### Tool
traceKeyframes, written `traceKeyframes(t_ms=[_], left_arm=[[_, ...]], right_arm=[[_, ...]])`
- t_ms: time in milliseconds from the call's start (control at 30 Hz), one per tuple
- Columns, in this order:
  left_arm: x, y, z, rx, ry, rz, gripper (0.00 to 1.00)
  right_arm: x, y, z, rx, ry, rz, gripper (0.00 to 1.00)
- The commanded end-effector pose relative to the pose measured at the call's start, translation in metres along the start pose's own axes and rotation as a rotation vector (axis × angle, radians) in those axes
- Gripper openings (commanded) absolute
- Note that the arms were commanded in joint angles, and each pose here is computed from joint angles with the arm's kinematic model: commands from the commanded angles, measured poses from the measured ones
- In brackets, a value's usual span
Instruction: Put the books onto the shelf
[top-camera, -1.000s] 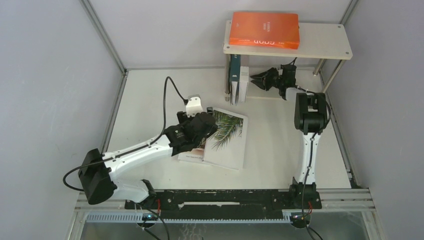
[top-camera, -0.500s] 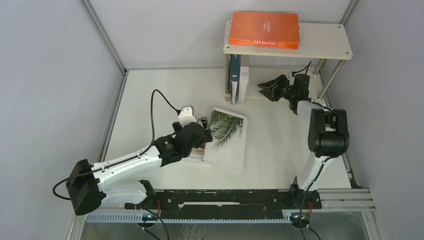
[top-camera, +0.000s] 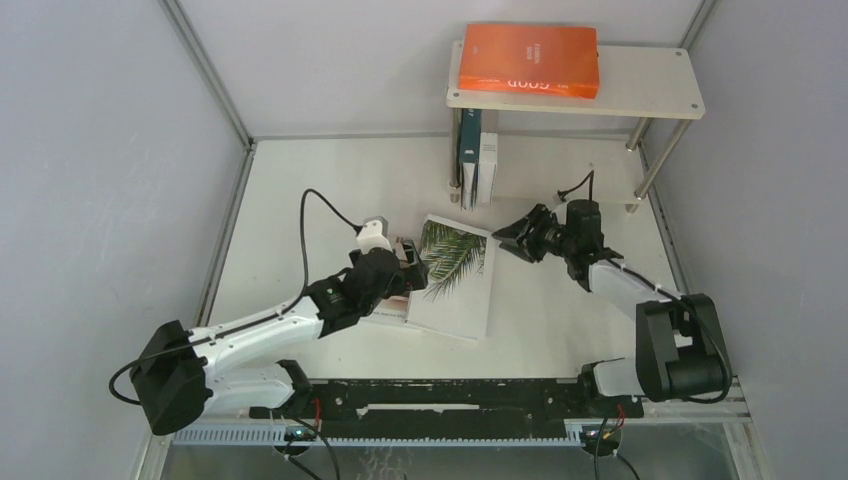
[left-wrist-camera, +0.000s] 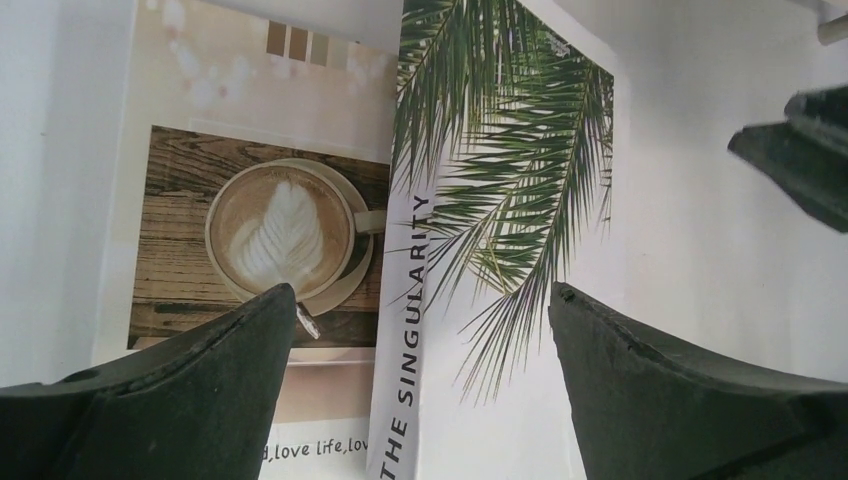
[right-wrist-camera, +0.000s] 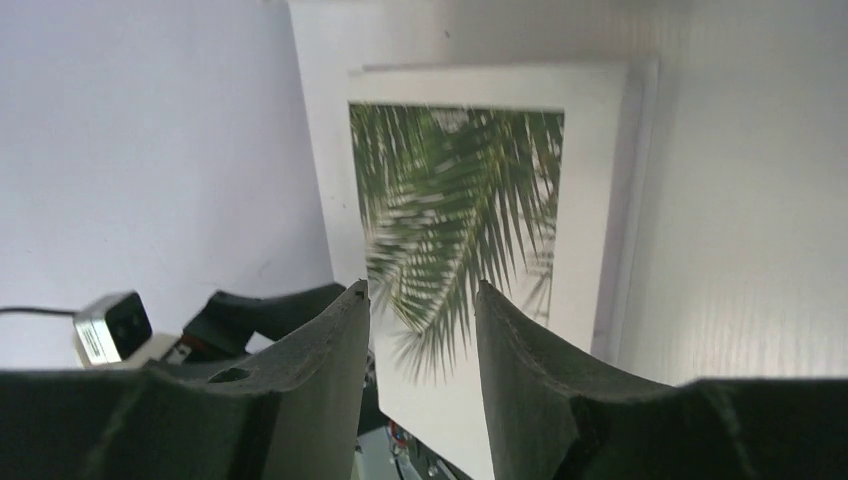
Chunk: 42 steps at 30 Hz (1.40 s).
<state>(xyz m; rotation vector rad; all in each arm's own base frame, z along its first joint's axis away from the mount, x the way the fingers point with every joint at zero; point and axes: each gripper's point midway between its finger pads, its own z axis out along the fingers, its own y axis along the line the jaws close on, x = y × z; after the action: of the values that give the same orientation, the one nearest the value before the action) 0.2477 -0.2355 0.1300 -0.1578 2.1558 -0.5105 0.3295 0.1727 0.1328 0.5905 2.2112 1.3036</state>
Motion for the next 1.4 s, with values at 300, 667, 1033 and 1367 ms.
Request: traceKeyframes(t_ms=[300,667,1033,1367], left_arm=[[0.009,-0.008,0.026,0.136,0.048,-0.131,1.0],[0.014,-0.018,0.042,0.187,0.098,-0.142,1.0],[0.023,-0.018,0.052,0.212,0.131,-0.175,1.0],[0.029,-0.038,0.05,0.311,0.177,-0.171,1.0]], right_arm=[[0.037,-0.026,-0.006,0.119,-0.017,-0.07,0.45],[0.04,-0.059,-0.001,0.253,-0.028,-0.035,0.19],[0.059,-0.072,0.019,0.278,0.053,-0.023,0.13],[0.071,-0.058,0.039,0.264,0.114,-0.047,0.12]])
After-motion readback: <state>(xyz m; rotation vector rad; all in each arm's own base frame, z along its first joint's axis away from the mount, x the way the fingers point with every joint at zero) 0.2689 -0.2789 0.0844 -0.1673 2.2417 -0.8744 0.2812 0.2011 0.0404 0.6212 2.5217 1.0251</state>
